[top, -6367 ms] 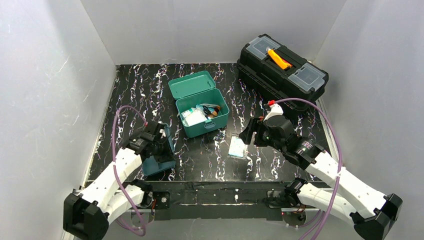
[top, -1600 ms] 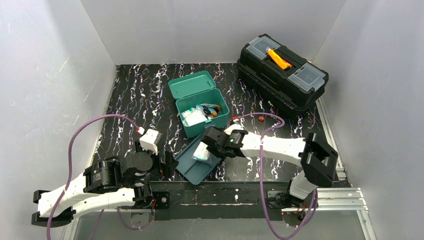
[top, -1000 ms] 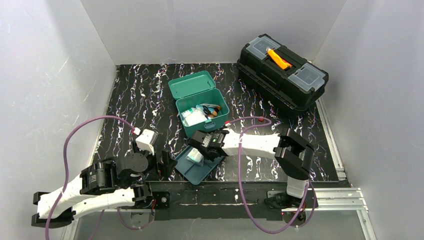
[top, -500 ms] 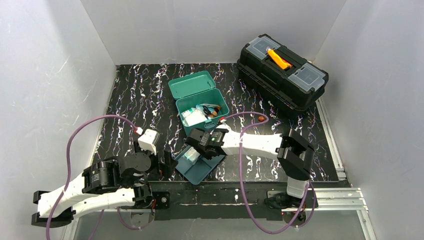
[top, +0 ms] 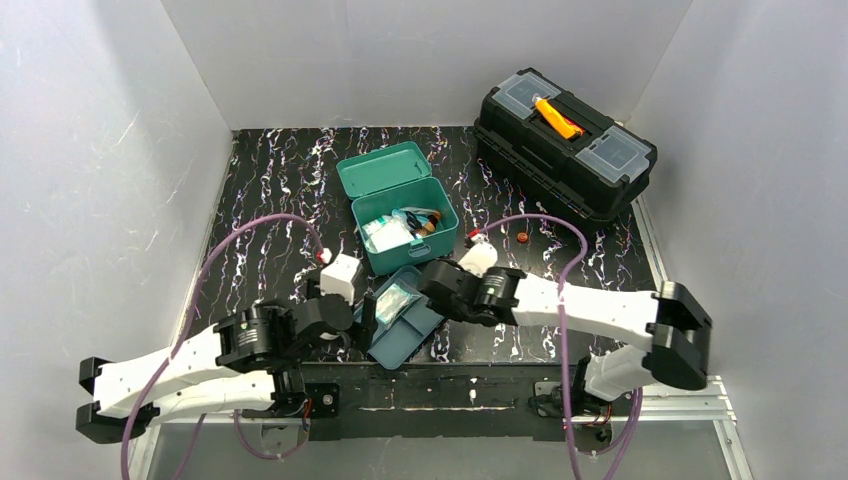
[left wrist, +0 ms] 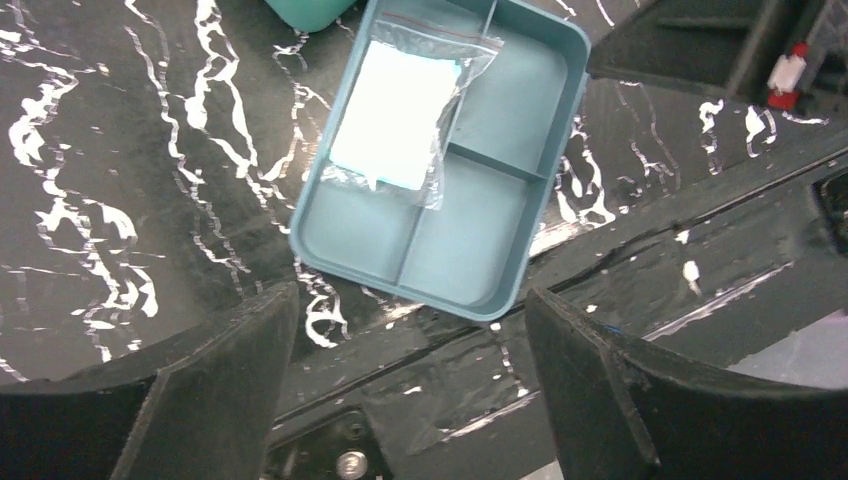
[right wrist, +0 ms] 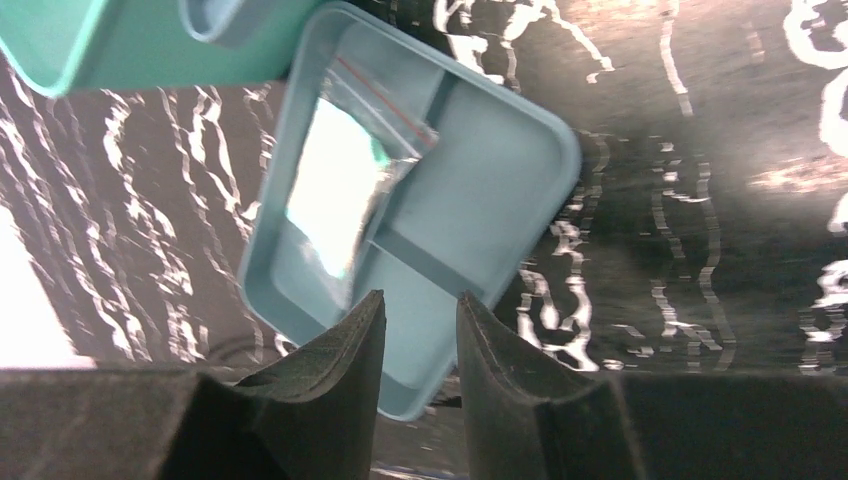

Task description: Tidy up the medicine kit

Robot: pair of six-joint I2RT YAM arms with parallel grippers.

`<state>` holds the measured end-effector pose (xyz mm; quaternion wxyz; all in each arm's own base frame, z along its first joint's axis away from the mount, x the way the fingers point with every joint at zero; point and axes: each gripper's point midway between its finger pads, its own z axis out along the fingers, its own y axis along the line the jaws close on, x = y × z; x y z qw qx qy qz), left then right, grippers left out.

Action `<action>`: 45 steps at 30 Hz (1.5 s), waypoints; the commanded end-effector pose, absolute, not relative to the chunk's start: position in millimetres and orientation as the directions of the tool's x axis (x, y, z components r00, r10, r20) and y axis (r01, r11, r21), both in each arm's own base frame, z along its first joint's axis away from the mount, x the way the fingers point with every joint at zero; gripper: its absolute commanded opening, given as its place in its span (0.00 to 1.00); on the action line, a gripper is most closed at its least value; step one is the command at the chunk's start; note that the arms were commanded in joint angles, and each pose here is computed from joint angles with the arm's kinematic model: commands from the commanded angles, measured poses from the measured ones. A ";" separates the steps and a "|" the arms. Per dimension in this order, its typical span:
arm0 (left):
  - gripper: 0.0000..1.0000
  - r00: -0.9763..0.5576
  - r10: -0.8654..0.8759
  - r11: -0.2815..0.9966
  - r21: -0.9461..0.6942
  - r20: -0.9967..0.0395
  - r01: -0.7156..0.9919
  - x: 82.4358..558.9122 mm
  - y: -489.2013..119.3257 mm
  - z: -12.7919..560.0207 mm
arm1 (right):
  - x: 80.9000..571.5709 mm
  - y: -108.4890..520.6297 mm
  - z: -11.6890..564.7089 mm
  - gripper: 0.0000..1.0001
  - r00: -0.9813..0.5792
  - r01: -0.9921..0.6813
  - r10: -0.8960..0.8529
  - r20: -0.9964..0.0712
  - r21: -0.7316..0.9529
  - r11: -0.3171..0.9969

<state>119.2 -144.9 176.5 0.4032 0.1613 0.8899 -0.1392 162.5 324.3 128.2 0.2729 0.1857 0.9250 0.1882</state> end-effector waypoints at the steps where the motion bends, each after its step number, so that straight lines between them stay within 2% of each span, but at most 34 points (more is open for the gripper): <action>1: 0.72 -0.630 0.131 0.897 -0.180 -0.765 0.404 126.9 -173.0 182.8 | 156.0 298.5 133.8 0.38 -0.786 0.080 0.330 -0.523 0.443 0.893; 3: 0.60 -0.657 0.123 0.893 -0.205 -0.743 0.400 131.7 -181.9 177.4 | 151.9 290.0 133.7 0.37 -0.787 0.043 0.313 -0.532 0.459 0.887; 7: 0.29 -0.729 0.083 0.880 -0.293 -0.680 0.374 144.2 -196.6 162.8 | 144.8 274.3 133.2 0.36 -0.783 -0.009 0.297 -0.546 0.488 0.873; 11: 0.13 -0.766 0.069 0.887 -0.312 -0.639 0.340 160.7 -204.8 145.8 | 139.9 258.5 130.2 0.34 -0.777 -0.019 0.303 -0.552 0.502 0.865; 16: 0.01 -0.818 0.055 0.889 -0.346 -0.572 0.301 175.1 -217.4 119.1 | 136.2 241.7 124.4 0.34 -0.768 -0.020 0.312 -0.560 0.508 0.861; 25: 0.00 -0.858 0.047 0.925 -0.302 -0.512 0.231 192.0 -221.1 74.8 | 133.5 224.3 119.4 0.34 -0.754 -0.020 0.326 -0.571 0.515 0.857; 32: 0.00 -0.854 0.010 0.949 -0.265 -0.520 0.173 204.5 -214.9 54.8 | 133.6 218.5 117.1 0.34 -0.746 -0.022 0.327 -0.579 0.514 0.858; 45: 0.00 -0.883 0.024 0.969 -0.206 -0.468 0.136 202.4 -208.5 8.1 | 130.9 219.1 111.3 0.34 -0.760 -0.024 0.308 -0.573 0.499 0.866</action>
